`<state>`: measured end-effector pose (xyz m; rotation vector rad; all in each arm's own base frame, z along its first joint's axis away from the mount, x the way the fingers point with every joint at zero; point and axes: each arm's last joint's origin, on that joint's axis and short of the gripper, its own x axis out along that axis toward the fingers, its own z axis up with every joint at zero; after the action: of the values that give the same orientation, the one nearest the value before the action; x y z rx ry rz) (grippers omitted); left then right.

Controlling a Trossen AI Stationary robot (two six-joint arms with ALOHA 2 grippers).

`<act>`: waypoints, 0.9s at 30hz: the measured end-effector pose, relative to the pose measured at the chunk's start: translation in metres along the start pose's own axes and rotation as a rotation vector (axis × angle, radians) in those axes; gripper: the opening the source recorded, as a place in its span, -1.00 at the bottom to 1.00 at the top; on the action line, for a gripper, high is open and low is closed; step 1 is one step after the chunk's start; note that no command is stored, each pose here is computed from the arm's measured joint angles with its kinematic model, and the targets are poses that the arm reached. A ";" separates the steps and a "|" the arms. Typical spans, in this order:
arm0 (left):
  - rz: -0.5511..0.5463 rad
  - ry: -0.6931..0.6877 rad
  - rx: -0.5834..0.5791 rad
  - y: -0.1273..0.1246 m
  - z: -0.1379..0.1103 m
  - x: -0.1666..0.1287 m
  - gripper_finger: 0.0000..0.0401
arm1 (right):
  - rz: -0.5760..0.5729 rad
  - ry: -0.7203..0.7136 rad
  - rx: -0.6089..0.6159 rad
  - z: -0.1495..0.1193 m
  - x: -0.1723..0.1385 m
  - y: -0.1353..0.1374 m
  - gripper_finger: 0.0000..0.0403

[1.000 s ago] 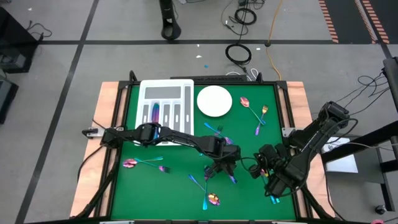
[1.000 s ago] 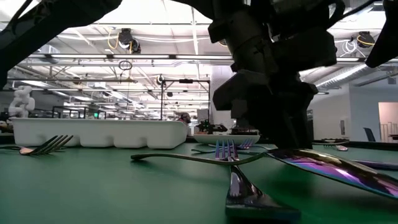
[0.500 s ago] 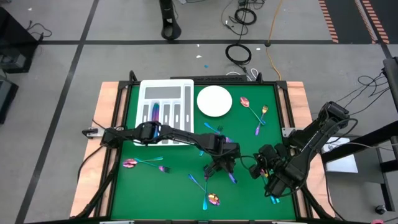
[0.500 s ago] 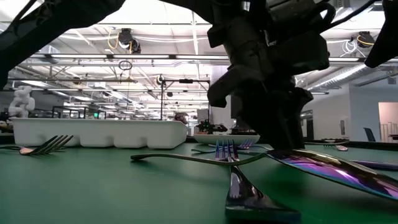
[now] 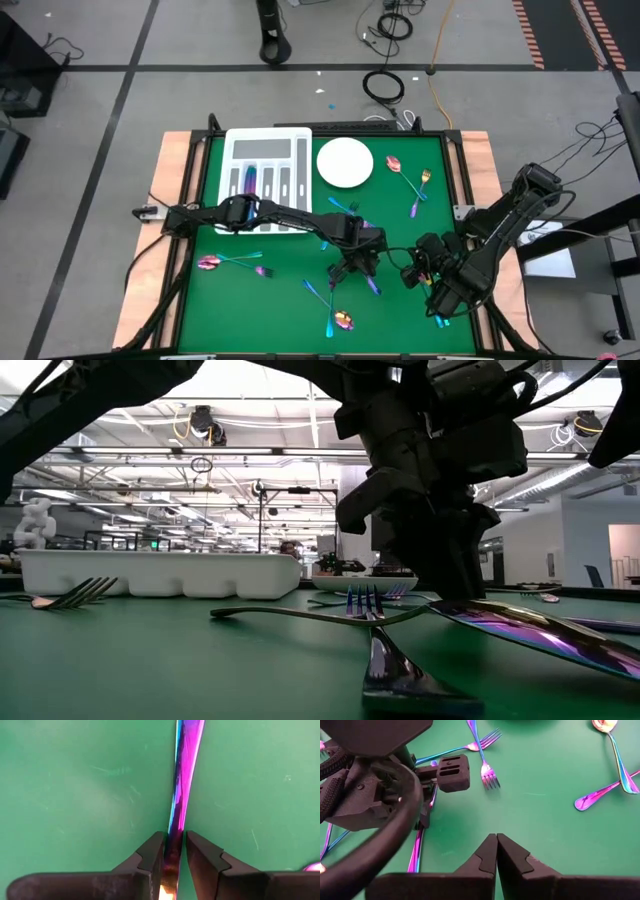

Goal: Sort silverware
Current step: Put the blue knife into the silverware tray

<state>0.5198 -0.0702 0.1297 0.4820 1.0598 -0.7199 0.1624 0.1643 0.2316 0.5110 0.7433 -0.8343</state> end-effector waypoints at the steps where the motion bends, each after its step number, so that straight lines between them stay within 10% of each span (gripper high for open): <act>1: 0.000 0.001 0.000 0.000 0.000 0.000 -0.56 | 0.001 0.000 0.000 0.000 0.000 0.000 -1.00; 15: 0.012 -0.007 0.004 0.001 0.000 0.002 -0.95 | 0.000 0.000 -0.001 0.000 0.000 0.000 -1.00; 27: 0.038 -0.029 0.011 0.005 0.009 -0.007 -0.83 | 0.000 0.001 -0.001 0.000 0.000 0.000 -1.00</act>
<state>0.5262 -0.0707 0.1402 0.4986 1.0180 -0.6968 0.1624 0.1644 0.2315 0.5102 0.7450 -0.8336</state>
